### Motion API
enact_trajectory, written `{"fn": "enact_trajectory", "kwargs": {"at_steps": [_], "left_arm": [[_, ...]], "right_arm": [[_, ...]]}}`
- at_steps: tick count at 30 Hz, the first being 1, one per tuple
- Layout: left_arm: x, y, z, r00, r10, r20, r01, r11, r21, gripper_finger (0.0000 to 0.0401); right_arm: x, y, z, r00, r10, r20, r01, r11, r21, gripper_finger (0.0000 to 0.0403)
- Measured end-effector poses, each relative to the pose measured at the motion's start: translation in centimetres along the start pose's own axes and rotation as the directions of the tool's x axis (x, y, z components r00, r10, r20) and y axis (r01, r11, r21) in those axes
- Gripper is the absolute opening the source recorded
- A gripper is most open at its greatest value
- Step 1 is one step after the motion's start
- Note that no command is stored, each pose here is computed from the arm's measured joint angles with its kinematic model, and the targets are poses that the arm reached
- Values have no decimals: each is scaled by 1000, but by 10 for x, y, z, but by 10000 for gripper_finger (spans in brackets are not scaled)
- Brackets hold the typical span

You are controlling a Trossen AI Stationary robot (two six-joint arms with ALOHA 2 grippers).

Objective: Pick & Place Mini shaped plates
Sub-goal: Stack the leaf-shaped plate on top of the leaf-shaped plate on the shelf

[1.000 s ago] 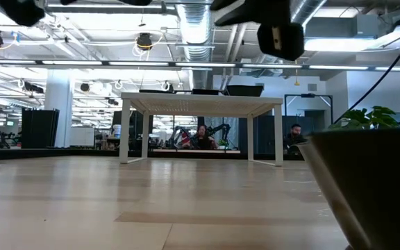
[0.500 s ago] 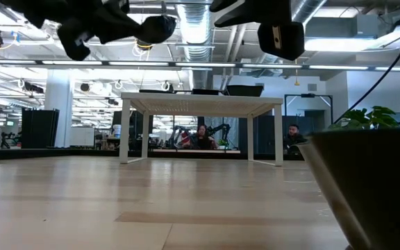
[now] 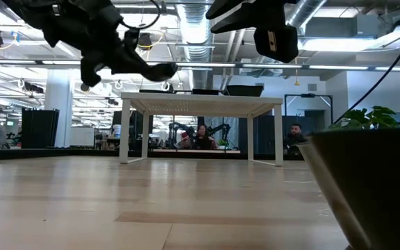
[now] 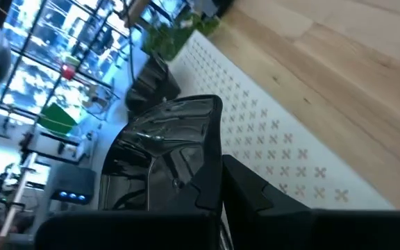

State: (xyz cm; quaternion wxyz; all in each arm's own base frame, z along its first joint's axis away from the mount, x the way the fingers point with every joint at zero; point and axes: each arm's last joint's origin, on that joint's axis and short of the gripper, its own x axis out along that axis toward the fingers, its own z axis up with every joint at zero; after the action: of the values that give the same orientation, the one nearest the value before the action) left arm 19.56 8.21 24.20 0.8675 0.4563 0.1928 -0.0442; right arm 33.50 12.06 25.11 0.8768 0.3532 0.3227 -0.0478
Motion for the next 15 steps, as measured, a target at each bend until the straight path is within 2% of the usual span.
{"fn": "enact_trajectory", "kwargs": {"at_steps": [5,8,12,15], "left_arm": [[8,-2,-6,999,-25,-22,23,996,-81,8],[8,-2,-6,1000,-22,-19,20,995,-93,9],[8,1,-5,1000,16,-21,-19,988,-151,9],[8,3,-6,996,52,-76,-66,978,-198,11]], "right_arm": [[0,0,0,1000,0,0,0,1000,0,62],[0,0,0,1000,1,-1,-1,1000,-1,62],[0,0,0,1000,1,-1,-1,1000,-1,62],[0,0,0,1000,1,-1,-1,1000,-1,62]]}}
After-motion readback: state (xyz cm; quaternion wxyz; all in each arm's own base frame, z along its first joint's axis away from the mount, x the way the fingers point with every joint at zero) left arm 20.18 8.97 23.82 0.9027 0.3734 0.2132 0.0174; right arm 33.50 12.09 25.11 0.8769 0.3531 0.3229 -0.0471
